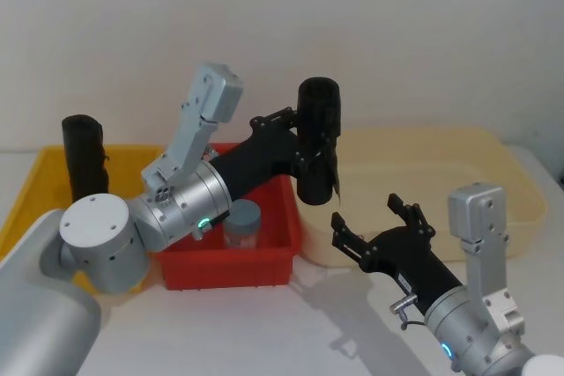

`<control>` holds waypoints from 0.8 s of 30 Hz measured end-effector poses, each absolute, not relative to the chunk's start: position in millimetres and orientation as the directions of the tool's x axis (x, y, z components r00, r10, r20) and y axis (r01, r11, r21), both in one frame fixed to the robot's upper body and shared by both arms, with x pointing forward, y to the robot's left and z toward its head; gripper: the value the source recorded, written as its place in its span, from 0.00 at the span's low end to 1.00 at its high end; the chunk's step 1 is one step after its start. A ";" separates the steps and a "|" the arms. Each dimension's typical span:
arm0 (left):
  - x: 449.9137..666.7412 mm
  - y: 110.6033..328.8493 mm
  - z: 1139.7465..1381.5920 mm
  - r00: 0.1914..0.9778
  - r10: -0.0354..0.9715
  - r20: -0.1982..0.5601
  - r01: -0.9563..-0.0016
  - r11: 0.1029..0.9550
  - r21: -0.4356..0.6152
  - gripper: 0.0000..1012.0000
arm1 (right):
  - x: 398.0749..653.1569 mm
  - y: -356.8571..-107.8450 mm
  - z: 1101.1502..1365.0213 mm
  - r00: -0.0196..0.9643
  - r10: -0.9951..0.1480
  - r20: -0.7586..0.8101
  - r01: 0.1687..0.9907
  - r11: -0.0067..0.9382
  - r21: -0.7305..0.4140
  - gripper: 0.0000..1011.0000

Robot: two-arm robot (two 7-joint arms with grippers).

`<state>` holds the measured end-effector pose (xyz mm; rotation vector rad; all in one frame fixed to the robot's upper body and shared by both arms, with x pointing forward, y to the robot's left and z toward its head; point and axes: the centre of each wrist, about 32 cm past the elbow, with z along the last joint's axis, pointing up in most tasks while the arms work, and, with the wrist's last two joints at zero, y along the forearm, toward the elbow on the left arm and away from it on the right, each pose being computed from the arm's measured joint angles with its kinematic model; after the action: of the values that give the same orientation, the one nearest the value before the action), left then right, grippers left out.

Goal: Pick up the garbage bag with the one hand and transfer it to the other hand.

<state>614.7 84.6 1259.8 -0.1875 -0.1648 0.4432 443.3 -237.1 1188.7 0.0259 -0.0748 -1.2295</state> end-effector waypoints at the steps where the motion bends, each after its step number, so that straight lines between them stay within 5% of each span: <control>1: 614.7 84.5 1259.8 0.891 0.439 0.117 -0.409 0.887 -0.215 0.43 | 443.3 -237.1 1188.7 0.333 -0.942 0.043 0.940 0.335 0.060 0.99; 24: 614.3 83.7 1258.9 0.893 0.435 0.110 -0.406 0.888 -0.215 0.43 | 453.2 -215.0 1189.5 0.374 -0.927 0.028 0.921 0.375 0.104 0.99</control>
<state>614.3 83.7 1258.9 -0.1895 -0.1571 0.4392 453.2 -215.0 1189.5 0.0754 -0.0864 -1.1850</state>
